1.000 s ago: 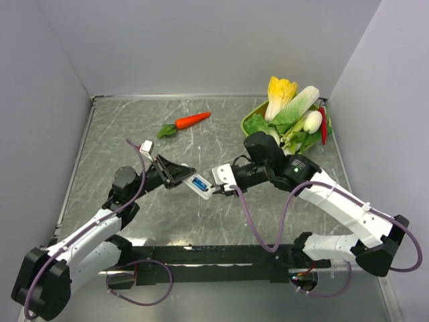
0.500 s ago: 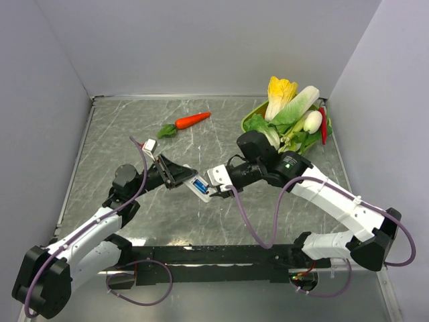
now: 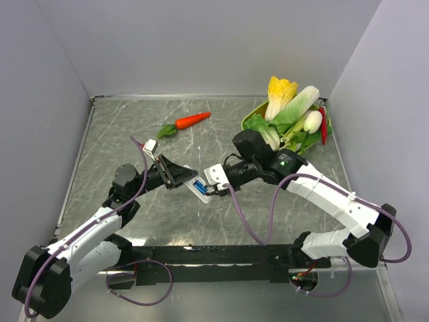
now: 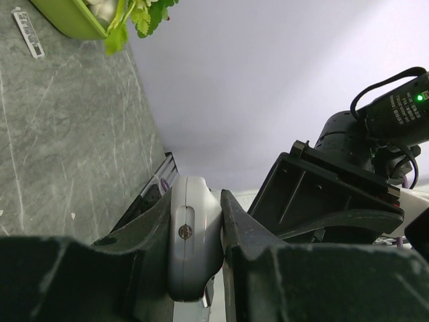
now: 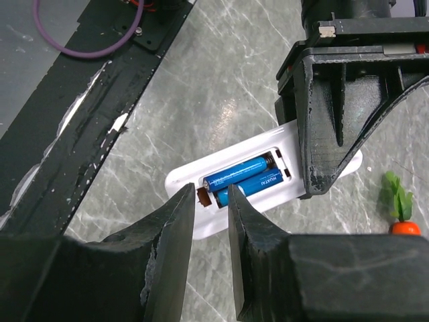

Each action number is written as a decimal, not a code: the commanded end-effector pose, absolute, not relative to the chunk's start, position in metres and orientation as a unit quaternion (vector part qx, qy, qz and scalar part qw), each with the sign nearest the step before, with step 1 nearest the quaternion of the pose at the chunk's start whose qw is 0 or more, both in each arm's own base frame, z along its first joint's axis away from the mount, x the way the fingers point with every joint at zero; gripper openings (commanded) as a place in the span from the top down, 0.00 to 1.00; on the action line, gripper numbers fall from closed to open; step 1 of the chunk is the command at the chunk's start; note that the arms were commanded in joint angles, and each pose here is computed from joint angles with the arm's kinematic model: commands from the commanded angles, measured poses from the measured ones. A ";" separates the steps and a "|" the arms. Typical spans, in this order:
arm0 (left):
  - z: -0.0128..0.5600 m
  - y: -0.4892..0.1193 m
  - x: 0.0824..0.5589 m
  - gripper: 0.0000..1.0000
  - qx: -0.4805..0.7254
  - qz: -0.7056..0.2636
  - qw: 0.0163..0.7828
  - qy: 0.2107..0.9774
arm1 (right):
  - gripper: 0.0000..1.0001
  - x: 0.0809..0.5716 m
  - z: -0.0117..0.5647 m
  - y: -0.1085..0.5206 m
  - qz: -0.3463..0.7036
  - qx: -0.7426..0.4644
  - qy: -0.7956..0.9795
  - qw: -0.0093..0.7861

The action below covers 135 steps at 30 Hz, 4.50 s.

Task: Load the batteries into the remote control
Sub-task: Load the battery into the remote control, then adjust the battery cover at the center of the board.

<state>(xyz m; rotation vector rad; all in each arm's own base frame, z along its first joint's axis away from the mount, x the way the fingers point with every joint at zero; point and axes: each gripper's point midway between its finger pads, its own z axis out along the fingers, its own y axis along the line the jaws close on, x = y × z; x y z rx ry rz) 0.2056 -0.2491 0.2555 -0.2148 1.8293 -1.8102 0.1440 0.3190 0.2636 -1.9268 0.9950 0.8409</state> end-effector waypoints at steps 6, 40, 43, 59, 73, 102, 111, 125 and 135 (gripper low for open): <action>0.287 -0.252 0.203 0.99 -0.039 -0.689 0.300 0.658 | 0.69 0.140 0.285 0.336 0.348 -0.767 0.342 0.416; 0.323 -0.242 0.189 0.99 -0.045 -0.726 0.315 0.609 | 0.93 0.165 0.213 0.357 0.301 -0.771 0.434 0.356; 0.297 -0.241 0.205 0.99 -0.036 -0.663 0.358 0.657 | 0.92 0.165 0.238 0.362 0.320 -0.743 0.453 0.374; 0.196 -0.206 0.244 0.99 -0.112 -0.506 0.393 0.760 | 0.26 0.287 0.214 0.240 0.184 -0.319 0.831 0.417; 0.197 -0.207 0.237 0.99 -0.102 -0.526 0.388 0.751 | 0.27 0.356 0.081 0.154 0.025 -0.121 0.959 0.256; 0.195 -0.206 0.234 0.99 -0.100 -0.528 0.384 0.751 | 0.43 0.350 0.018 0.146 0.045 -0.086 0.986 0.132; 0.197 -0.206 0.232 0.99 -0.099 -0.531 0.384 0.749 | 0.43 0.358 0.051 0.167 0.079 -0.156 0.967 0.186; 0.198 -0.204 0.232 0.99 -0.102 -0.529 0.388 0.748 | 0.34 0.364 0.031 0.138 0.017 -0.070 0.984 0.164; 0.197 -0.206 0.233 0.99 -0.103 -0.530 0.383 0.749 | 0.48 0.347 0.017 0.154 0.060 -0.074 0.988 0.120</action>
